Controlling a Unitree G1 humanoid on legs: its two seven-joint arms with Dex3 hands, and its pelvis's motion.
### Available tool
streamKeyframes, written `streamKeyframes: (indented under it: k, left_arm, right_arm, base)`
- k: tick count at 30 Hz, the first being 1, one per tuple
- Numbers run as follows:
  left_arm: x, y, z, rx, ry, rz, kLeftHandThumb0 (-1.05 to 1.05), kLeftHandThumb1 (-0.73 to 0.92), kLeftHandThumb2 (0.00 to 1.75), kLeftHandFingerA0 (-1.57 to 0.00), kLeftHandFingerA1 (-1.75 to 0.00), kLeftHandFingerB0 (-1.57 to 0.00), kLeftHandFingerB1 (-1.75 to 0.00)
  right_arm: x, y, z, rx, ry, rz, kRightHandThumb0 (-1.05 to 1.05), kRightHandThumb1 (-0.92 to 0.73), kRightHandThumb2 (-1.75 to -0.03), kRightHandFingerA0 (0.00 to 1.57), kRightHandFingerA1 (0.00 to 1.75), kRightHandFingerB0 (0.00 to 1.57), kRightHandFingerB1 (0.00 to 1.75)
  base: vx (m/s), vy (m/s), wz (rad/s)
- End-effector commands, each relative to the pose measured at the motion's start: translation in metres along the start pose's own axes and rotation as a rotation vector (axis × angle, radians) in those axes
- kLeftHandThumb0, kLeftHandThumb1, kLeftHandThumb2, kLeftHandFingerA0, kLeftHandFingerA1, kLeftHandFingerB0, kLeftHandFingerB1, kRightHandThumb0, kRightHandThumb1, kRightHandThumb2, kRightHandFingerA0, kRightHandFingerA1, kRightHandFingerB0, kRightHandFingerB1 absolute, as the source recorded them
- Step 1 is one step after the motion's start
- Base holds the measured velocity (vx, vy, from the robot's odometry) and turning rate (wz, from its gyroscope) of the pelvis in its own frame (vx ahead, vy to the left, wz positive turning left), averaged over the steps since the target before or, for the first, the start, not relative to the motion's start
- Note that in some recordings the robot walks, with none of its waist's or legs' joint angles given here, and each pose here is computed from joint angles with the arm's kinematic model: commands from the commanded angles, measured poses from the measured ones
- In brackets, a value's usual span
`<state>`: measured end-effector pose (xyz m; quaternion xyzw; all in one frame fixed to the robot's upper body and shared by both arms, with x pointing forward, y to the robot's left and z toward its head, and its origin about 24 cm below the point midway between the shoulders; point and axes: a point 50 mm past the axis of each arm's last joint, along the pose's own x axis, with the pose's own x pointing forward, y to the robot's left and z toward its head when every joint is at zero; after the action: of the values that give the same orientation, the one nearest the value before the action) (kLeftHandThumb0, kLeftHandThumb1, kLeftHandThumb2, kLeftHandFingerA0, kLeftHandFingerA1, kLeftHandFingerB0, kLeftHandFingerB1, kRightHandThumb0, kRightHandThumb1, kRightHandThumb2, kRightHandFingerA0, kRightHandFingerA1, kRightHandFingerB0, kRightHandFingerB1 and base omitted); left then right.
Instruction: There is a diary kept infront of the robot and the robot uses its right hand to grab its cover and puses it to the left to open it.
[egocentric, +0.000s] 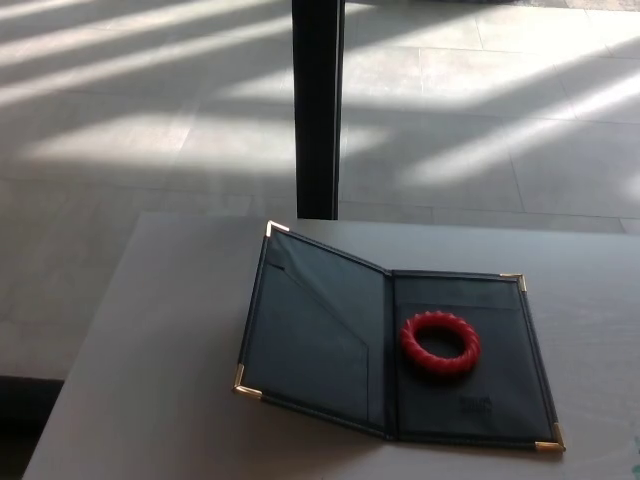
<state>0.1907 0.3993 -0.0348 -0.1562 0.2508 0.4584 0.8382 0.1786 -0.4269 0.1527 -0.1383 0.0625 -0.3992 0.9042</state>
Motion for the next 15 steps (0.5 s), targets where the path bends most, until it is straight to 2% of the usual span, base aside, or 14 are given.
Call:
streamKeyframes:
  k: [1, 3, 4, 5, 6, 7, 8, 9, 10, 11, 12, 14, 15]
  left_arm:
    - [-0.001, 0.019, -0.008, -0.038, 0.025, 0.061, -1.05, 0.75, 1.62, -0.66, -1.39, -0.11, -1.02]
    - [-0.001, 0.021, -0.011, -0.050, 0.028, 0.067, -1.05, 0.77, 1.63, -0.68, -1.40, -0.12, -1.02]
    - [-0.001, 0.022, -0.008, -0.054, 0.025, 0.068, -1.05, 0.77, 1.63, -0.70, -1.41, -0.11, -1.02]
    - [-0.001, 0.022, -0.008, -0.061, 0.026, 0.073, -1.05, 0.77, 1.63, -0.78, -1.45, -0.13, -1.03]
    - [-0.001, 0.023, -0.009, -0.044, 0.025, 0.069, -1.05, 0.80, 1.65, -0.78, -1.46, -0.16, -1.06]
    - [-0.001, 0.022, -0.008, -0.049, 0.020, 0.062, -1.05, 0.79, 1.65, -0.74, -1.44, -0.14, -1.05]
    - [-0.001, 0.021, -0.009, -0.061, 0.023, 0.069, -1.05, 0.78, 1.64, -0.72, -1.42, -0.15, -1.05]
    - [-0.001, 0.021, -0.009, -0.063, 0.024, 0.070, -1.05, 0.78, 1.64, -0.72, -1.42, -0.15, -1.05]
    - [-0.002, 0.022, -0.011, -0.071, 0.022, 0.059, -1.05, 0.73, 1.61, -0.66, -1.39, -0.07, -1.00]
    - [-0.002, 0.022, -0.012, -0.073, 0.022, 0.059, -1.05, 0.73, 1.61, -0.66, -1.39, -0.07, -1.00]
    - [-0.002, 0.021, -0.014, -0.071, 0.021, 0.073, -1.05, 0.74, 1.62, -0.90, -1.53, -0.33, -1.16]
    - [-0.002, 0.021, -0.015, -0.078, 0.021, 0.072, -1.05, 0.74, 1.62, -0.90, -1.53, -0.33, -1.16]
    - [-0.002, 0.021, -0.014, -0.075, 0.023, 0.067, -1.05, 0.74, 1.62, -0.79, -1.48, -0.29, -1.15]
  right_arm:
    - [-0.059, -0.112, -0.103, 0.509, 0.065, -0.568, -0.80, -0.90, -0.68, 0.76, 1.37, 0.46, 1.26]
    - [-0.062, -0.108, -0.117, 0.508, 0.115, -0.608, -0.78, -0.92, -0.69, 0.81, 1.35, 0.46, 1.27]
    - [-0.062, -0.104, -0.125, 0.505, 0.133, -0.580, -0.72, -0.74, -1.20, 0.88, 1.18, 0.54, 0.96]
    - [-0.065, -0.103, -0.130, 0.511, 0.150, -0.582, -0.78, -0.92, -0.69, 0.73, 1.41, 0.44, 1.22]
    - [-0.071, -0.096, -0.139, 0.465, 0.167, -0.520, -0.82, -0.71, -1.13, 0.65, 1.16, 0.49, 0.96]
    - [-0.072, -0.092, -0.144, 0.473, 0.200, -0.526, -0.79, -0.92, -0.70, 0.64, 1.40, 0.35, 1.21]
    - [-0.071, -0.089, -0.146, 0.495, 0.217, -0.499, -0.79, -0.71, -1.14, 0.67, 1.13, 0.45, 0.91]
    - [-0.071, -0.089, -0.147, 0.499, 0.217, -0.497, -0.79, -0.71, -1.14, 0.67, 1.13, 0.45, 0.91]
    - [-0.071, -0.079, -0.150, 0.542, 0.252, -0.482, -0.79, -0.92, -0.71, 0.65, 1.38, 0.37, 1.12]
    - [-0.070, -0.079, -0.149, 0.543, 0.249, -0.481, -0.79, -0.92, -0.71, 0.65, 1.38, 0.37, 1.12]
    - [-0.071, -0.067, -0.153, 0.581, 0.262, -0.442, -0.76, -0.73, -1.18, 0.80, 1.14, 0.47, 0.91]
    - [-0.069, -0.066, -0.151, 0.584, 0.252, -0.440, -0.76, -0.73, -1.18, 0.80, 1.14, 0.47, 0.91]
    - [-0.069, -0.061, -0.153, 0.594, 0.268, -0.443, -0.79, -0.92, -0.70, 0.80, 1.35, 0.44, 1.12]
  base:
    - [0.00, 0.000, 0.00]
    - [0.00, 0.000, 0.00]
    - [0.00, 0.000, 0.00]
    - [0.00, 0.000, 0.00]
    - [0.00, 0.000, 0.00]
    - [0.00, 0.000, 0.00]
    - [0.00, 0.000, 0.00]
    - [0.00, 0.000, 0.00]
    - [0.00, 0.000, 0.00]
    - [0.00, 0.000, 0.00]
    - [0.00, 0.000, 0.00]
    - [0.00, 0.000, 0.00]
    - [0.00, 0.000, 0.00]
